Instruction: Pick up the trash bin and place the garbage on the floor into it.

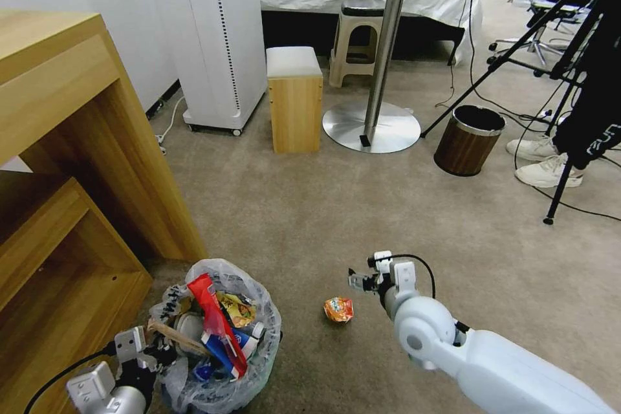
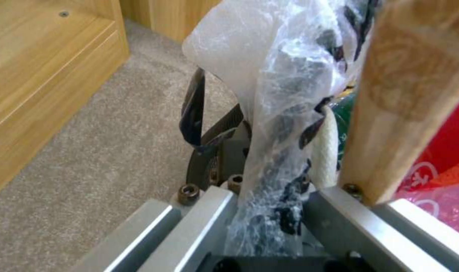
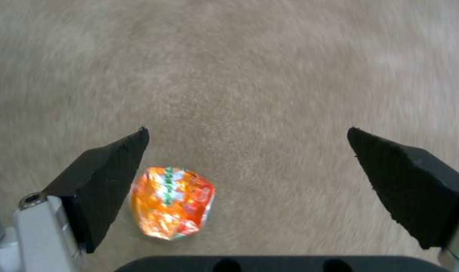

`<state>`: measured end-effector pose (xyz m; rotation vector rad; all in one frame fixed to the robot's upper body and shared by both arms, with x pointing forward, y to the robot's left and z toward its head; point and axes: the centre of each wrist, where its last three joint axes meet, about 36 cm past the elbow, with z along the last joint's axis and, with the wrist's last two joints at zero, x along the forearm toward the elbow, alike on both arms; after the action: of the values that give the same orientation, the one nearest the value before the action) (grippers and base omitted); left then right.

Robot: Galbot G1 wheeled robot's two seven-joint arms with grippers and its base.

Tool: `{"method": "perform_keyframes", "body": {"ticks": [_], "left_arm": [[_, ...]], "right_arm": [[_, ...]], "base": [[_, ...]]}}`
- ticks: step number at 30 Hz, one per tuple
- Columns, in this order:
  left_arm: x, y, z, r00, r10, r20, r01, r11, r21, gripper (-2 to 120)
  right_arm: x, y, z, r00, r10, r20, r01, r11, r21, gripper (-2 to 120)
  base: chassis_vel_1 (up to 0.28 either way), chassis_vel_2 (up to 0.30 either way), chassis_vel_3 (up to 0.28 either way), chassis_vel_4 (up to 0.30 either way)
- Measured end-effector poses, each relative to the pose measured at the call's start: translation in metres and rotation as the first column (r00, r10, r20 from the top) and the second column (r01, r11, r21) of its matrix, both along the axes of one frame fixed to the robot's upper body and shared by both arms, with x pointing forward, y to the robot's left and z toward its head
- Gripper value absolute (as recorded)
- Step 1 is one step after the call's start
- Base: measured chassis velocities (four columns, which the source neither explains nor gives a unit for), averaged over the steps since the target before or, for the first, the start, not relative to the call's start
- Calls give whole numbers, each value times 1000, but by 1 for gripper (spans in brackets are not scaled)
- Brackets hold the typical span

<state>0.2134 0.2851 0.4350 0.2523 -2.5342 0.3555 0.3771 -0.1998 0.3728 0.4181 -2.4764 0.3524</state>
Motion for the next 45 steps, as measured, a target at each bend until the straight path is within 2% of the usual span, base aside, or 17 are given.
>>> {"method": "perform_keyframes", "body": {"ticks": [2,3,5,8,12,14,16,21,28,43,45], "left_arm": [[3,-1,-3,1000,-1,5,1,1000,-5,0],[3,-1,-3,1000,-1,5,1,1000,-5,0],[7,-1,-7,1000,-3,6,3,1000,-10,0],[8,-2,-9,1000,-3,6,3,1000,-14,0],[11,-2,-15,1000,4,9,-4,1000,-20,0],[11,-2,-16,1000,5,10,-4,1000,-20,0],[12,-2,-16,1000,8,18,-7,1000,-22,0],[12,-3,-19,999,18,35,-17,999,-28,0],[14,-1,-18,998,29,52,-28,999,-24,0],[21,0,-25,998,41,57,-40,999,-28,0],[22,-1,-26,997,43,59,-41,999,-29,0]], "right_arm": [[-10,-13,-16,995,95,33,-93,994,-51,100],[-10,-13,-16,995,95,33,-93,994,-51,100],[-22,-29,-40,976,207,70,-199,973,-114,100],[-29,-33,-50,967,247,66,-237,962,-133,100],[-34,-48,-90,939,341,47,-321,917,-236,100],[-32,-48,-94,936,349,42,-329,912,-246,100],[-26,-40,-113,925,379,26,-359,894,-267,98],[-15,-23,-132,913,407,19,-387,880,-276,97],[-16,-8,-150,908,419,5,-402,874,-272,92],[-11,-14,-167,916,400,17,-378,879,-292,77],[-6,-15,-172,919,394,28,-369,881,-297,70]], "base": [[0,0,0,0],[0,0,0,0],[0,0,0,0],[0,0,0,0],[0,0,0,0],[0,0,0,0],[0,0,0,0],[0,0,0,0],[0,0,0,0],[0,0,0,0],[0,0,0,0]]}}
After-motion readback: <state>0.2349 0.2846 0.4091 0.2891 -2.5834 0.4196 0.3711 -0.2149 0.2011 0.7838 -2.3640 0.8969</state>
